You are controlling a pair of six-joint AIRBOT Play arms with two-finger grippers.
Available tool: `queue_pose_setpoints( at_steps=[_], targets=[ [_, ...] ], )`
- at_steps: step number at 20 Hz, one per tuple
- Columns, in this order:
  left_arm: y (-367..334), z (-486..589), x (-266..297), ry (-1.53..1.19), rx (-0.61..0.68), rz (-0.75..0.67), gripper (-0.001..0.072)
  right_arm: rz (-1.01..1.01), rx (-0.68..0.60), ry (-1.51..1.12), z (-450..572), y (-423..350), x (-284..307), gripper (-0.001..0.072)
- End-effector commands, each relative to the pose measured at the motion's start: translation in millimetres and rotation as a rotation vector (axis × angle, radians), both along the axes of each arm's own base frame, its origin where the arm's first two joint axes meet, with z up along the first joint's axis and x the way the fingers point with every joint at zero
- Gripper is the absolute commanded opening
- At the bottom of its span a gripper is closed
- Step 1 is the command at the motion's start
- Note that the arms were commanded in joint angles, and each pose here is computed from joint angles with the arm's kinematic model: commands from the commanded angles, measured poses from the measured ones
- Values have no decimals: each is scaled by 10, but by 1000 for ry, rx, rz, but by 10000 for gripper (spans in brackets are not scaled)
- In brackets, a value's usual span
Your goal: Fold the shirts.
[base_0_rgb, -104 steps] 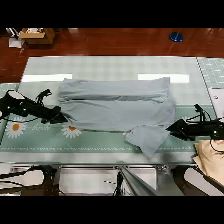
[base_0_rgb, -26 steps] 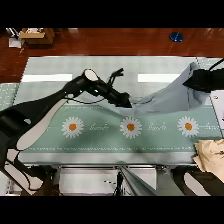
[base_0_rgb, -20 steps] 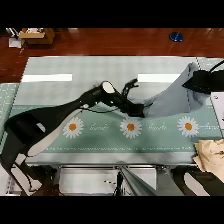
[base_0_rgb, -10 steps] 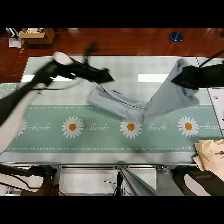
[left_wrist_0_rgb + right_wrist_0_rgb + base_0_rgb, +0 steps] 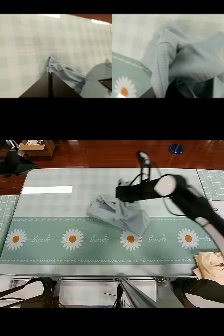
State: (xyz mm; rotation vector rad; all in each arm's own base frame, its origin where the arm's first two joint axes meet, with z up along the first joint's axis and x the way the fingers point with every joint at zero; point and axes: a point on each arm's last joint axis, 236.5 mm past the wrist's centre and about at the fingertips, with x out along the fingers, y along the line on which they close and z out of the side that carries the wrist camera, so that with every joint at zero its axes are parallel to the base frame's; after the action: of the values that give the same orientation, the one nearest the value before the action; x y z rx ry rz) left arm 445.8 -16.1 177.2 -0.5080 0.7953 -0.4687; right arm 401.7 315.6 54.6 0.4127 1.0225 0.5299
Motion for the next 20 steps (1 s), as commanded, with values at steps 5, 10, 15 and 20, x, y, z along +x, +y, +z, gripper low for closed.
queue_pose_setpoints(
  at_steps=[5,10,15,20],
  targets=[
    [-236,112,-179,-14,23,-87,20,-193,225,82,-580,706,259,355],
    [-411,93,-167,-28,33,-135,20,-164,99,32,-45,-194,375,373],
    [-402,92,-169,-27,33,-134,21,-237,-623,278,-64,-2945,-466,428],
    [-402,90,-168,-26,33,-133,21,-330,-135,522,-749,-2739,-1067,534]
  ],
)
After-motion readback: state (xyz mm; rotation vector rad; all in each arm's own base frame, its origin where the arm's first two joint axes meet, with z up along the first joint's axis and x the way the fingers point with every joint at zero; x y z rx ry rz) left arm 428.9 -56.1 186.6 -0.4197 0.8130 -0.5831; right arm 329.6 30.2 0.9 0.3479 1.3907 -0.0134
